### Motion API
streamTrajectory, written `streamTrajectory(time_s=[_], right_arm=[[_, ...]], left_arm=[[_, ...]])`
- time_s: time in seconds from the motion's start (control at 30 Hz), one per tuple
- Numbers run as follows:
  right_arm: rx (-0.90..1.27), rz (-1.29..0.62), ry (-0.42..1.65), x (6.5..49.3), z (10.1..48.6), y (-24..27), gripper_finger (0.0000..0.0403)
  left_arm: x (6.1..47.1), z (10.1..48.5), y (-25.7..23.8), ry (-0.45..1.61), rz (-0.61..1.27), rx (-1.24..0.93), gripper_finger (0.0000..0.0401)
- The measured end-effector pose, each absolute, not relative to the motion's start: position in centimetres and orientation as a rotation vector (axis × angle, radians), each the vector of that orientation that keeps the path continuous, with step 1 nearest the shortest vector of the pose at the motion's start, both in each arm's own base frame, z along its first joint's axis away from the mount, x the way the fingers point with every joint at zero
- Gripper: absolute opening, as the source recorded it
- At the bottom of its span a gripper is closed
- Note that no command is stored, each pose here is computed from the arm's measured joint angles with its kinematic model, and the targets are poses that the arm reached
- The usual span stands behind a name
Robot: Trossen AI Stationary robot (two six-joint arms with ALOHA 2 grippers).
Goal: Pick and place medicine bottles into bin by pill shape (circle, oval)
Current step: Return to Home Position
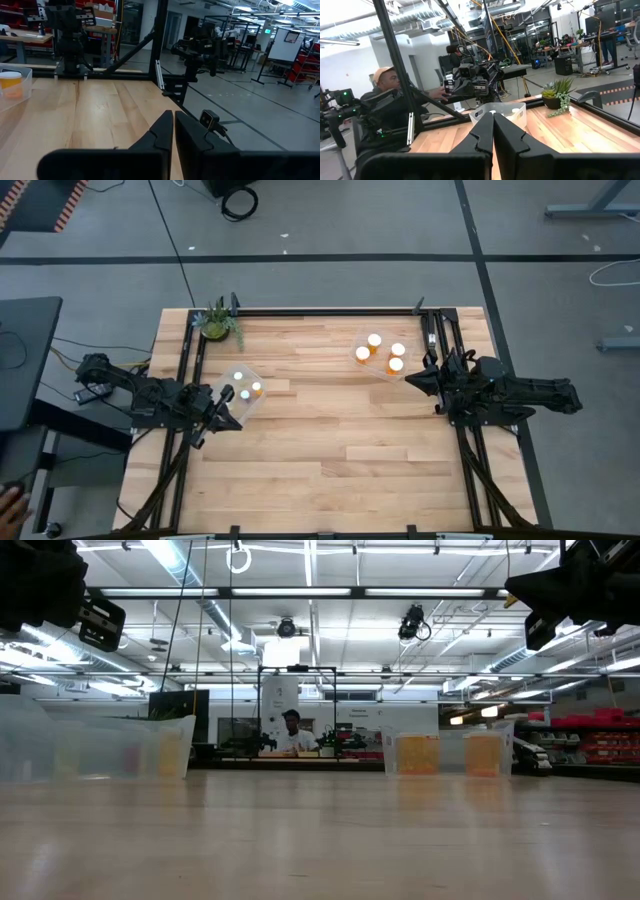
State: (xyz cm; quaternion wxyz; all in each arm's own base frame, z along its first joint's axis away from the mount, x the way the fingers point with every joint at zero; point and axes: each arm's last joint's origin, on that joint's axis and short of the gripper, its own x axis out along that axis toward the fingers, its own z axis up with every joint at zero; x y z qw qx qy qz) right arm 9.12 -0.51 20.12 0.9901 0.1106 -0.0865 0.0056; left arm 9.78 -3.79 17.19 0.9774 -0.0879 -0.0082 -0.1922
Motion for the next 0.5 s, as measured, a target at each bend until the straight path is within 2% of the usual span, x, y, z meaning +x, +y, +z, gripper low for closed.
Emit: streamTrajectory(time_s=[0.5], right_arm=[[0.222,0.011,-0.174,9.12,20.12,-0.51,0.0017]], left_arm=[[9.78,17.18,-3.79,-0.016,-0.387,-0.178,0.0038]])
